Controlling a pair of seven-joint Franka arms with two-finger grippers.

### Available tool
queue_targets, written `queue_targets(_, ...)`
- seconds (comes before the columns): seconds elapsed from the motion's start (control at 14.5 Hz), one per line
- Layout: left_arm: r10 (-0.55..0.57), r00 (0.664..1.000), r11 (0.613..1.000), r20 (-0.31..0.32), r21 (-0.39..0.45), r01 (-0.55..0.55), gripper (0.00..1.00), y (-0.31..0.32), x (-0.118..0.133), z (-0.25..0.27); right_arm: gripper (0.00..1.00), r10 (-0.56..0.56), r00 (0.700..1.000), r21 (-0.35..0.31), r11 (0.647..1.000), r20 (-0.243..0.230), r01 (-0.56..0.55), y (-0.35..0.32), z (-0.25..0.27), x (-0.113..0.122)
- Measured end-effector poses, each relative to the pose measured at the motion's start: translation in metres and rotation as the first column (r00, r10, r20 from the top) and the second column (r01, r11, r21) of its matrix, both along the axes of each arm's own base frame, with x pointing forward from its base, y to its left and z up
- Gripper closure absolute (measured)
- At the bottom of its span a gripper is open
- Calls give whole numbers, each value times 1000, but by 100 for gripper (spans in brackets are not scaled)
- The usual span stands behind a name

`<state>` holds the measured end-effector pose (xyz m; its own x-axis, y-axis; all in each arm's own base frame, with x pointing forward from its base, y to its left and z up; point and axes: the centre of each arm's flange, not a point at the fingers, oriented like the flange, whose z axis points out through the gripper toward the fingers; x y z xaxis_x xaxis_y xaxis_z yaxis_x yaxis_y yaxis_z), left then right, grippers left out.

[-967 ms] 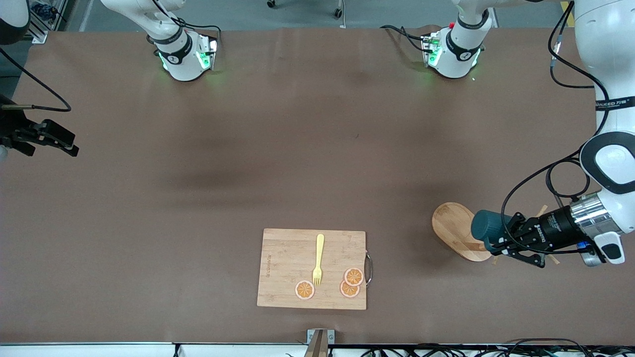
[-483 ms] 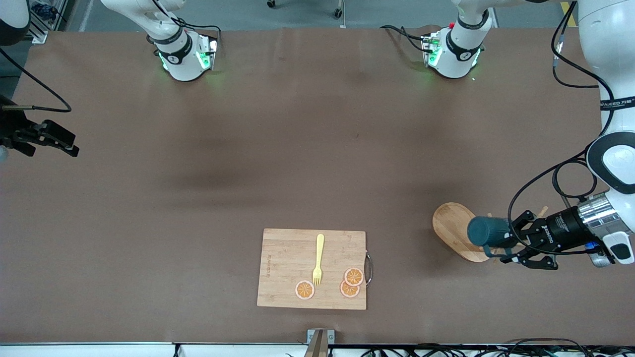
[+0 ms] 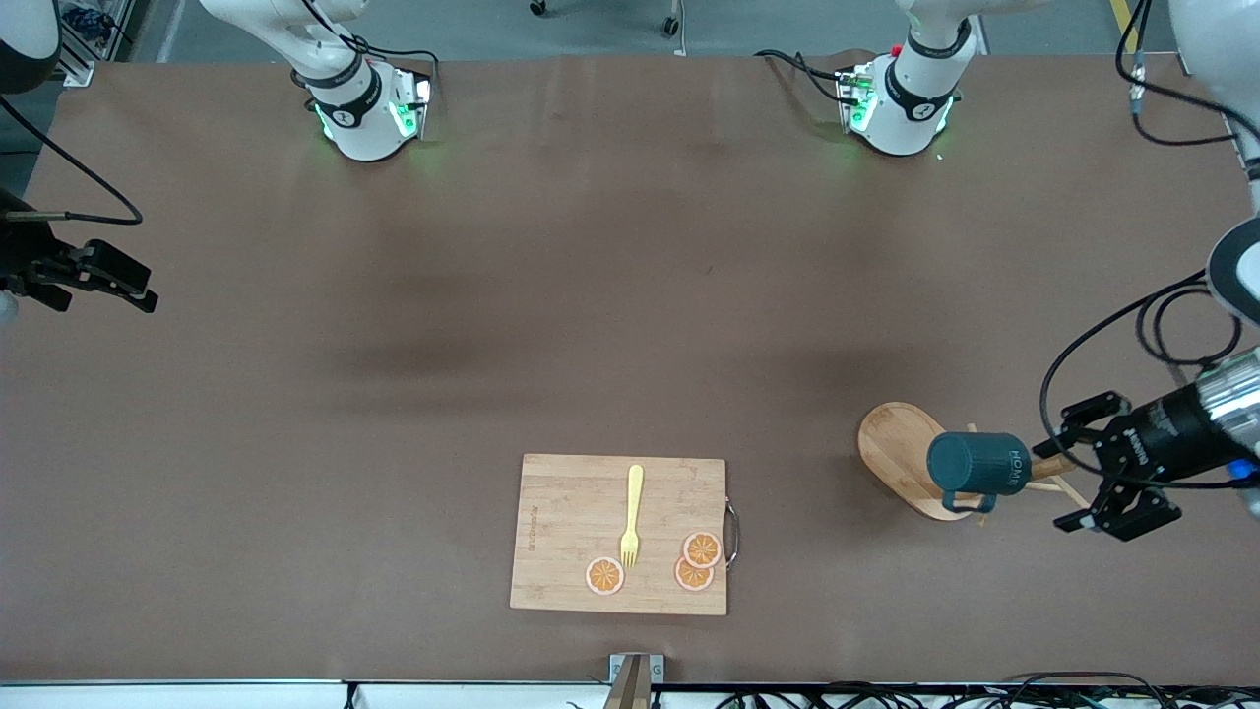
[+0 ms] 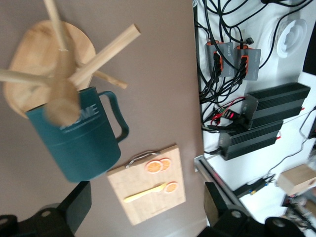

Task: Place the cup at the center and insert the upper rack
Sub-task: 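Open the left gripper and withdraw it from the hanging mug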

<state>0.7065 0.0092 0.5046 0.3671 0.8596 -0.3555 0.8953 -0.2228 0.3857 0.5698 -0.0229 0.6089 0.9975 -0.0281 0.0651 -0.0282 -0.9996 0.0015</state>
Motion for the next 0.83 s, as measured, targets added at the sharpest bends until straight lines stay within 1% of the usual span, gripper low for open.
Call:
queue_targets(0.14, -80, 997, 992, 2, 102, 80, 0, -1, -21, 38, 0, -1, 1000, 0, 1000, 0, 1, 0, 0, 0)
queue_targets(0.21, -133, 991, 980, 5, 153, 131, 0, -1, -32, 56, 0, -1, 1000, 0, 1000, 0, 1, -1, 0, 0)
queue_targets(0.35, -237, 971, 949, 20, 219, 227, 0, -1, -51, 87, 0, -2, 1000, 0, 1000, 0, 2, -1, 0, 0)
queue_targets(0.41, -289, 957, 927, 16, 254, 275, 0, -1, -60, 97, 0, -2, 1000, 0, 1000, 0, 2, -1, 0, 0)
queue_targets(0.55, -399, 917, 870, 7, 318, 376, 0, -4, -73, 112, 0, -2, 1000, 0, 1000, 0, 2, -1, 0, 0)
queue_targets(0.69, -499, 867, 808, 12, 368, 460, 0, -10, -81, 122, 0, -2, 1000, 0, 1000, 0, 2, -1, 0, 0)
queue_targets(0.83, -590, 807, 732, 14, 430, 528, 0, -11, -86, 132, 0, -3, 1000, 0, 1000, 1, 3, -1, 0, 0)
